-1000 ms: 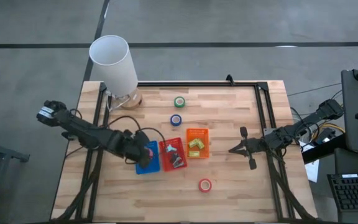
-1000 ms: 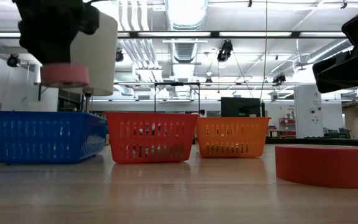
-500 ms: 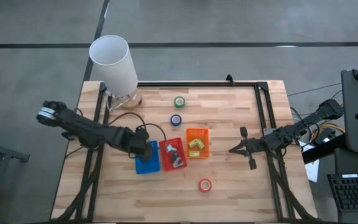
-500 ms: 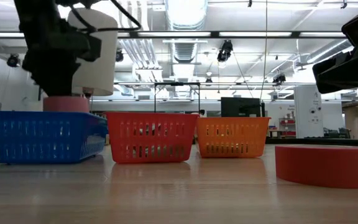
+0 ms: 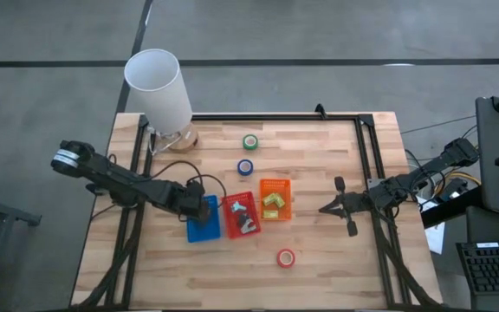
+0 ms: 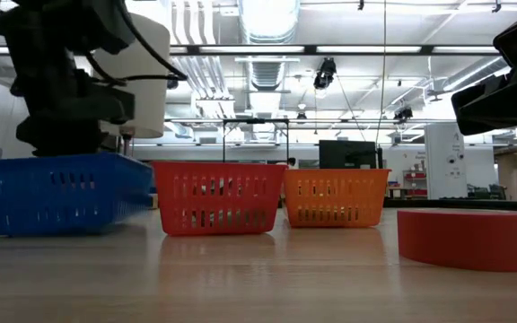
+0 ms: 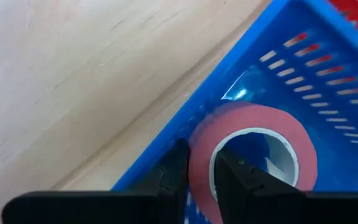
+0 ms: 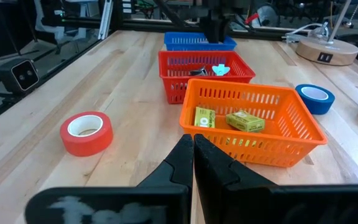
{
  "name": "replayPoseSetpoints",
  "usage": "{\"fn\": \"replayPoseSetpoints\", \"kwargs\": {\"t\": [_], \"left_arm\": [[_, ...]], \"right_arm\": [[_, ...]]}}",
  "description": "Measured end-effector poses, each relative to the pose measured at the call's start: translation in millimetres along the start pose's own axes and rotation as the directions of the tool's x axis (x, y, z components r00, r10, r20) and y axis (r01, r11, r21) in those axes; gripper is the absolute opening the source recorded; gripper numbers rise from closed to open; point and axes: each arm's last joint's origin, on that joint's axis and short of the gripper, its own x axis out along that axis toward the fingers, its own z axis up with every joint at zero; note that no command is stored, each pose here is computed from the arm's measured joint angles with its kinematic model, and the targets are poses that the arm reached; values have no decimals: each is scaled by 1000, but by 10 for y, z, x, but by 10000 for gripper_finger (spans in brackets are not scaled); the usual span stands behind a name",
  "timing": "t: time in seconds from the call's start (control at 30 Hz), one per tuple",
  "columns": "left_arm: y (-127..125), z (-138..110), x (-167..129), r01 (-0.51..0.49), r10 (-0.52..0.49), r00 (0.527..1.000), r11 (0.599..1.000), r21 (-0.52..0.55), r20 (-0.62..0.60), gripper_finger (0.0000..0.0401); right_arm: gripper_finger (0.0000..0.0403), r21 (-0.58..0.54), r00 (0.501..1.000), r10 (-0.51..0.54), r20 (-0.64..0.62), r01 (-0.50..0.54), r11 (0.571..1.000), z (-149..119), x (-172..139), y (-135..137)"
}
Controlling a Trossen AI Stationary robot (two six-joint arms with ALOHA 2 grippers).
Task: Pick and place Stapler, Stapler remover, tape
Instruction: Put the pink tape into the blue bin, then put the blue tape into the blue bin
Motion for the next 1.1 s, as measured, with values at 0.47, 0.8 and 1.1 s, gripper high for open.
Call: {"fn": "replayPoseSetpoints", "kwargs": {"t": [0.47,0.8,1.1], "left_arm": [[56,108,51,8,-8,1000,996,-85,1,65],[86,131,62,-6,5,1000,991,-137,-12,87],[30,185,5,17,-17,1000,989,-145,1,159]], "right_arm": [[8,3,1000,0,0,0,1000,0,0,0],[8,6,1000,0,0,0,1000,0,0,0],[8,6,1000,0,0,0,1000,0,0,0]]}}
